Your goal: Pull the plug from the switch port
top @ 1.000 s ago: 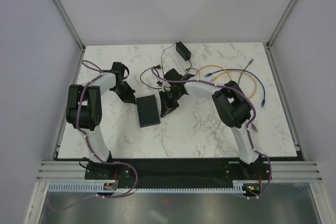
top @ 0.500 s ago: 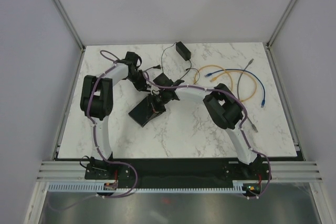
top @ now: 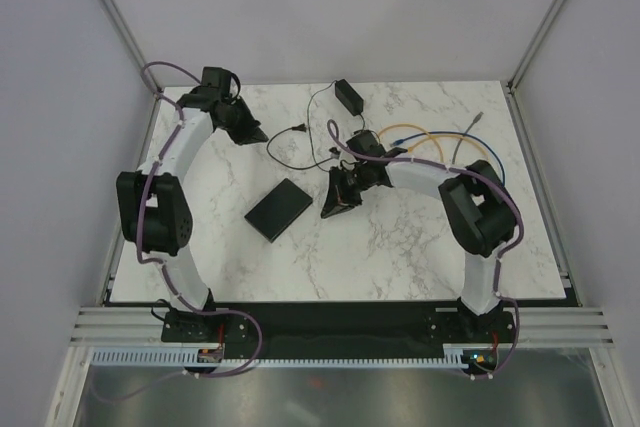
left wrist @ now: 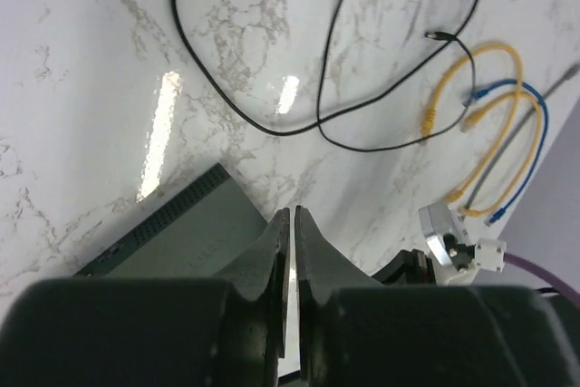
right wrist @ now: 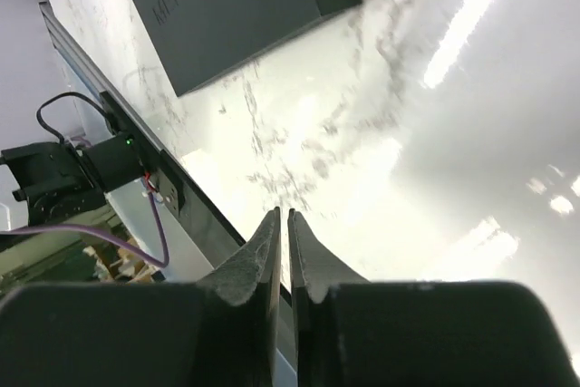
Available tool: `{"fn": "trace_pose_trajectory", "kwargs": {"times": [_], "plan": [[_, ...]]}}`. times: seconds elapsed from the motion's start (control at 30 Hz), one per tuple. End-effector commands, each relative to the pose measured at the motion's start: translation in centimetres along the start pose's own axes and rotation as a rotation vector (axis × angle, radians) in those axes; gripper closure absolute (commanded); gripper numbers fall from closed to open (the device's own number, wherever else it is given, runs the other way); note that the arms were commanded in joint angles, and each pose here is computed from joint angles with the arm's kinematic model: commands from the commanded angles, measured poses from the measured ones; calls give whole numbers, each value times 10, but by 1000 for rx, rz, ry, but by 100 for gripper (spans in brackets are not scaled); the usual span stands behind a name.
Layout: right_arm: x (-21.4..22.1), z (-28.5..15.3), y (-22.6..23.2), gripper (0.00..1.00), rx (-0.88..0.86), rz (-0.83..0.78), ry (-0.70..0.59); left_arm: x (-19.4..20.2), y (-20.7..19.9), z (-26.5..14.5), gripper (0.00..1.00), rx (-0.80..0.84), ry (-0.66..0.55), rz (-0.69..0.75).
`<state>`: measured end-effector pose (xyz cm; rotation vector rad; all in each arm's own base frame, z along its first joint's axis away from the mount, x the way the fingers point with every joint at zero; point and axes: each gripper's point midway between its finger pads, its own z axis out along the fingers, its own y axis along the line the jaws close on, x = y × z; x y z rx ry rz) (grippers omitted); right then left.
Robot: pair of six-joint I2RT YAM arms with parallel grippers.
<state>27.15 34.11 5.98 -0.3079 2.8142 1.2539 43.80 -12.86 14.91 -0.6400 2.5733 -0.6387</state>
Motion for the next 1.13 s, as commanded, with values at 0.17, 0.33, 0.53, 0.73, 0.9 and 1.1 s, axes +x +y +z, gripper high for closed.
{"fn": "trace_pose_trajectory", "kwargs": {"times": [0.17, 0.33, 0.53, 0.73, 0.9, 1.1], "plan": [[16, -71, -15, 80, 123, -143, -105, 58, -2, -50, 83, 131, 67, 84], [35, -89, -22, 69, 168, -161, -136, 89, 5, -78, 67, 201, 28, 91], [58, -95, -43, 41, 240, -128, -128, 136, 12, -103, 26, 355, 28, 75], [66, -117, -50, 2, 327, -98, -216, 188, 22, -121, 0, 525, 65, 36], [86, -124, -45, 2, 280, -83, -242, 220, 38, -126, 0, 628, 48, -23], [121, -118, -25, 2, 30, -143, -318, 243, 35, -149, 0, 935, 32, -188]]}}
